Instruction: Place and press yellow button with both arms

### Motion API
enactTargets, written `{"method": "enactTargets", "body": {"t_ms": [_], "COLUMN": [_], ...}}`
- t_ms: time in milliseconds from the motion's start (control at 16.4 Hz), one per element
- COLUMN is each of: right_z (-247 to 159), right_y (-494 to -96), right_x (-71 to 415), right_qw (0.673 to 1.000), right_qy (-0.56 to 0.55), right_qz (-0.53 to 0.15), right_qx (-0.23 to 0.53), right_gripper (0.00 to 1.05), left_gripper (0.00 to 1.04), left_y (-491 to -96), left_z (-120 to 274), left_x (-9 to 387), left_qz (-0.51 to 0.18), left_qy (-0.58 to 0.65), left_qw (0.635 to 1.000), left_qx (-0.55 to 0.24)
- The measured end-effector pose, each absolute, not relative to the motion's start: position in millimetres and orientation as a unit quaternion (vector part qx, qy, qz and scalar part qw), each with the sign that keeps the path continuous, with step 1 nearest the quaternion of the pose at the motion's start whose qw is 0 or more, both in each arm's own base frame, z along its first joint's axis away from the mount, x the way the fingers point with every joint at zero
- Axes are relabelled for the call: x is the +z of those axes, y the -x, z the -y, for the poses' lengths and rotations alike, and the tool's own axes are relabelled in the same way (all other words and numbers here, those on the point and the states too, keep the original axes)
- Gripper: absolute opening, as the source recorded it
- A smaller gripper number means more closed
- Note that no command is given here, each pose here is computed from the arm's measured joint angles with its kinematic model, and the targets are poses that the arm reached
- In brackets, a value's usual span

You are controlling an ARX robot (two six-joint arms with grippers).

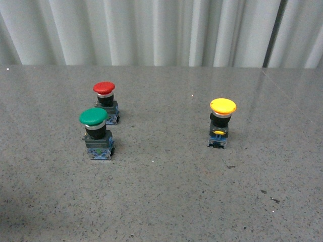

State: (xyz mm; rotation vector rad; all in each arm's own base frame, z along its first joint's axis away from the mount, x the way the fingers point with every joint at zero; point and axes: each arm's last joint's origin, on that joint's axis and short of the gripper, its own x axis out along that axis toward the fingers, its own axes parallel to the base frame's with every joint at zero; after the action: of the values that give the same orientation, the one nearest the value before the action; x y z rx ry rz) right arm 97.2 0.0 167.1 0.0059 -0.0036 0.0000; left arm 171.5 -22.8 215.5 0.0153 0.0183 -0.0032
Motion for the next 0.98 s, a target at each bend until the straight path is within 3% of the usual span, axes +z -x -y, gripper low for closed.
{"method": "enactTargets", "body": {"t_ms": [122, 427, 977], "right_z": [0.0, 0.0, 0.0], "right_y": [-97.2, -97.2, -97.2], "right_x": [167.1, 167.1, 167.1], "right_qw": [1.000, 1.000, 1.000], "right_qy": [-0.003, -0.003, -0.003], "right_qz": [0.002, 0.002, 0.002], "right_qx": [0.000, 0.000, 0.000], "right_gripper": [0.98, 0.98, 0.98], "left_gripper": [0.02, 0.02, 0.02], "left_y": [-161.2, -141.6, -120.5], "left_z": [16.5, -1.1, 0.3], "left_x": [207.2, 188.3, 170.2], "left_qz": [-0.003, -0.005, 0.002], "left_qy": [-0.004, -0.001, -0.001], "left_qw": [1.000, 1.000, 1.000], "left_qx": [0.002, 0.010, -0.001]}}
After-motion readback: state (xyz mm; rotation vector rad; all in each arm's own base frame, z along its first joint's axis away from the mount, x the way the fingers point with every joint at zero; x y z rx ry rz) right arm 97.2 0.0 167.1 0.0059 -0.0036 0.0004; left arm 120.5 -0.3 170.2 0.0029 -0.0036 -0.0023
